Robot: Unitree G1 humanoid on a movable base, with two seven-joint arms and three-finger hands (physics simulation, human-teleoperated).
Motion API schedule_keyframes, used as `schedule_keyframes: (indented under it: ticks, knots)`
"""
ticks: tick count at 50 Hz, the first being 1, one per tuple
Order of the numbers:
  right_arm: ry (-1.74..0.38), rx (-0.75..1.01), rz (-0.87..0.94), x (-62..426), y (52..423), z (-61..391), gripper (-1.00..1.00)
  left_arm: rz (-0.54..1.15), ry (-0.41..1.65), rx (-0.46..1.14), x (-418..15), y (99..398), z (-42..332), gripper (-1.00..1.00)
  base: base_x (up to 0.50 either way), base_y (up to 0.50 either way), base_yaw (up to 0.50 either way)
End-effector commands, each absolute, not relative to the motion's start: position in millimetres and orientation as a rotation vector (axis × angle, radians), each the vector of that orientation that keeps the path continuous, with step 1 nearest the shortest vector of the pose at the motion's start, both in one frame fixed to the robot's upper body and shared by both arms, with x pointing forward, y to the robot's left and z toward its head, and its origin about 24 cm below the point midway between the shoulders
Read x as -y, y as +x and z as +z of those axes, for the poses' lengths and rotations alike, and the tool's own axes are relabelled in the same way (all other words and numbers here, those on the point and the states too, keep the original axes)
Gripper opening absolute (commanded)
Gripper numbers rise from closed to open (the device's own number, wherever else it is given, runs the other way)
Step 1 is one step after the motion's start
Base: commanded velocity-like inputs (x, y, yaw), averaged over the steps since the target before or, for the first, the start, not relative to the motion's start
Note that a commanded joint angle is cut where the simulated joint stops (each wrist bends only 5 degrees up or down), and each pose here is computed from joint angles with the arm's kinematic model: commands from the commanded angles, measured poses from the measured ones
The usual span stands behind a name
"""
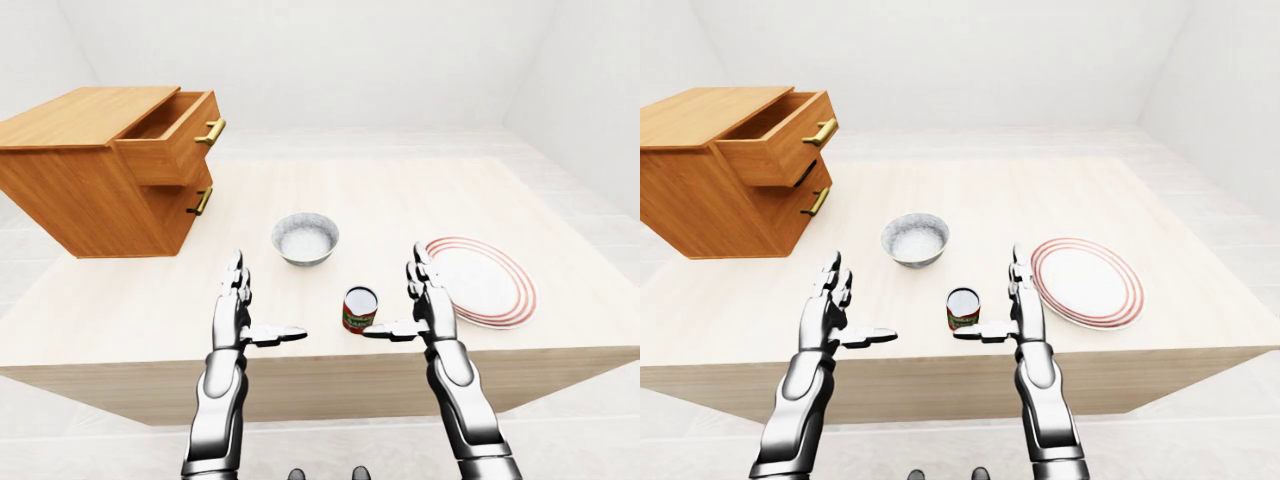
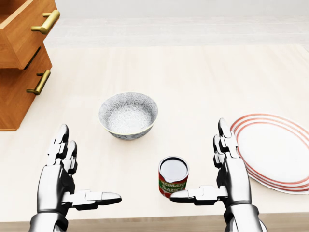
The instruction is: Put the bowl on the plate.
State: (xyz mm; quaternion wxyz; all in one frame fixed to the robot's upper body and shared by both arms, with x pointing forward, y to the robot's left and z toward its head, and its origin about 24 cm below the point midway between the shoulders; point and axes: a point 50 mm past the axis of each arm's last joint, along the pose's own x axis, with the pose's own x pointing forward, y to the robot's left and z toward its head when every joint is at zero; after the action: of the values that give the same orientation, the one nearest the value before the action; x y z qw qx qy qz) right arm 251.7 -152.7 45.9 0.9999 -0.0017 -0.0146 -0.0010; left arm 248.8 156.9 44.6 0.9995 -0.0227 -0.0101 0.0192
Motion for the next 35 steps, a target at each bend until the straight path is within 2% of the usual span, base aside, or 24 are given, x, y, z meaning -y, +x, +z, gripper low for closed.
schedule_keyframes:
  ticks: [1,13,20,35]
  knots:
    - [-0.013,0.018,-0.011,158.9,251.0,44.5,1.0,-0.02,0.017,0.012,-158.2,244.2,48.7,1.0,0.0,0.0,0.0]
    - [-0.008,0.047,-0.007,162.7,242.0,63.9,1.0,-0.021,0.039,0.064,-163.8,223.7,68.8,1.0,0.0,0.0,0.0]
    - [-0.008,0.151,-0.007,165.2,230.2,88.4,1.0,-0.025,0.05,0.167,-166.7,211.8,93.8,1.0,0.0,0.0,0.0]
    - [0.016,0.211,-0.03,174.4,230.1,101.7,1.0,-0.018,0.061,0.305,-177.8,199.4,125.7,1.0,0.0,0.0,0.0]
